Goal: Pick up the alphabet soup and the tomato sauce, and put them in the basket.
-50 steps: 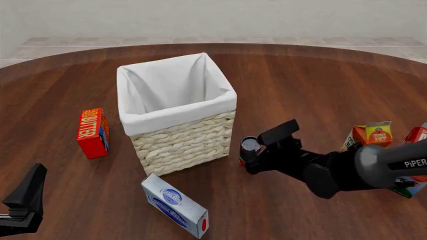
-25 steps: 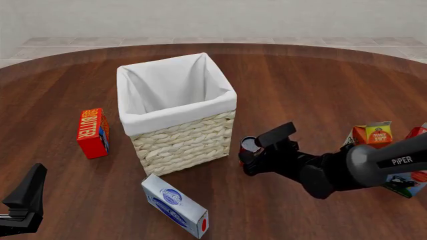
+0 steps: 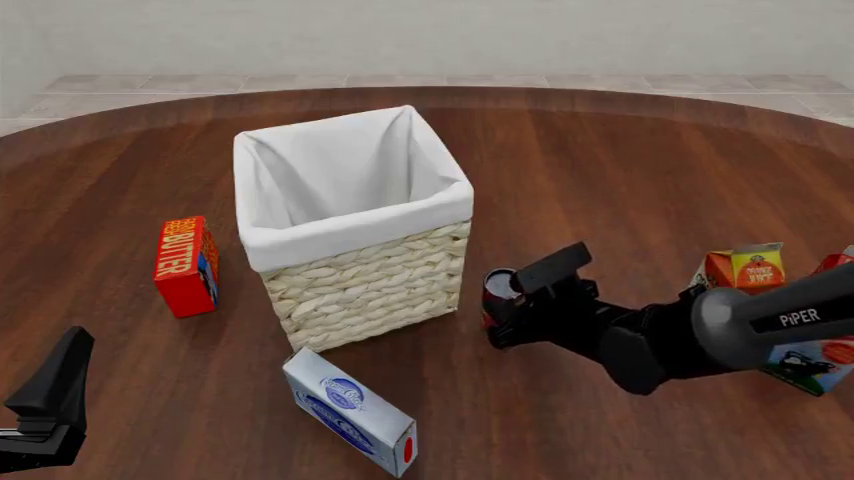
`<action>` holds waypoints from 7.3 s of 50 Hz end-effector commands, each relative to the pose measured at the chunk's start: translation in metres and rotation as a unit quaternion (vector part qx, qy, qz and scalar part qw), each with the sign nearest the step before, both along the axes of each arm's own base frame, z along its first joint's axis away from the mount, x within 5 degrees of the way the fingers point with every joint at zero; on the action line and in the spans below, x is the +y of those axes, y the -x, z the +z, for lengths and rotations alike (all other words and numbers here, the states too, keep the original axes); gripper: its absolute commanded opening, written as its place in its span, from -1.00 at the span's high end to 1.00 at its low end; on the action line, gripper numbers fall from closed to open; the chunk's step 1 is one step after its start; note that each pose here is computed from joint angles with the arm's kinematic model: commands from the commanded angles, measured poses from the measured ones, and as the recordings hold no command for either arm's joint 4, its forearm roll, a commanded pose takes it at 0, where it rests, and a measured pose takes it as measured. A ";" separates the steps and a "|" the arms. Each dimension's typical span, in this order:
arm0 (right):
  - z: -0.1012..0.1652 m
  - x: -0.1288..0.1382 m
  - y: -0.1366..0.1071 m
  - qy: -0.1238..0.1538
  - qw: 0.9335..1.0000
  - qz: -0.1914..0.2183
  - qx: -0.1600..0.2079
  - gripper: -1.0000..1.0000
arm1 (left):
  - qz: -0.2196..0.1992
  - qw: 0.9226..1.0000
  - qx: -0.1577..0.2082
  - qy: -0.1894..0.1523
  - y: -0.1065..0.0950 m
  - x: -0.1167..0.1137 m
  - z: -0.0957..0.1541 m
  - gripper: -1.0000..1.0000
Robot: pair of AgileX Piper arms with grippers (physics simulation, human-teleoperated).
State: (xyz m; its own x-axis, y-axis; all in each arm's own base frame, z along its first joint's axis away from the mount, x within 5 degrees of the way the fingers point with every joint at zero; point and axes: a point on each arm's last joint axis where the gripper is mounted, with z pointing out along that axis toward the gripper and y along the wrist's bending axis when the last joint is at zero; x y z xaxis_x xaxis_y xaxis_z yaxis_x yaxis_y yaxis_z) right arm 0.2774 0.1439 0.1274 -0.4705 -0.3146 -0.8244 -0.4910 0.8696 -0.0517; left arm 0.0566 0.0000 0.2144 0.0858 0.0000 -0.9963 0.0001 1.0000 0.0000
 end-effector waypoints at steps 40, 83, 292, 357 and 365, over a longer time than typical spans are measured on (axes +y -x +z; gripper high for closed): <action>0.044 -0.013 0.013 -0.013 0.999 -0.007 -0.040 1.00 | 0.000 1.000 0.000 0.000 0.000 0.000 0.000 -1.00; 0.115 -0.022 0.024 -0.006 0.996 0.006 -0.094 1.00 | 0.000 1.000 0.000 0.000 0.000 0.000 0.000 -1.00; 0.228 0.074 -0.012 -0.012 0.979 0.120 -0.165 1.00 | 0.000 1.000 0.000 0.000 0.000 0.000 0.000 -1.00; 0.207 0.097 -0.038 0.027 0.984 0.133 -0.114 1.00 | 0.000 1.000 0.000 0.000 0.000 0.000 0.000 -1.00; 0.196 0.097 -0.037 0.025 0.986 0.131 -0.104 1.00 | 0.000 1.000 0.000 0.000 0.000 0.000 0.000 -1.00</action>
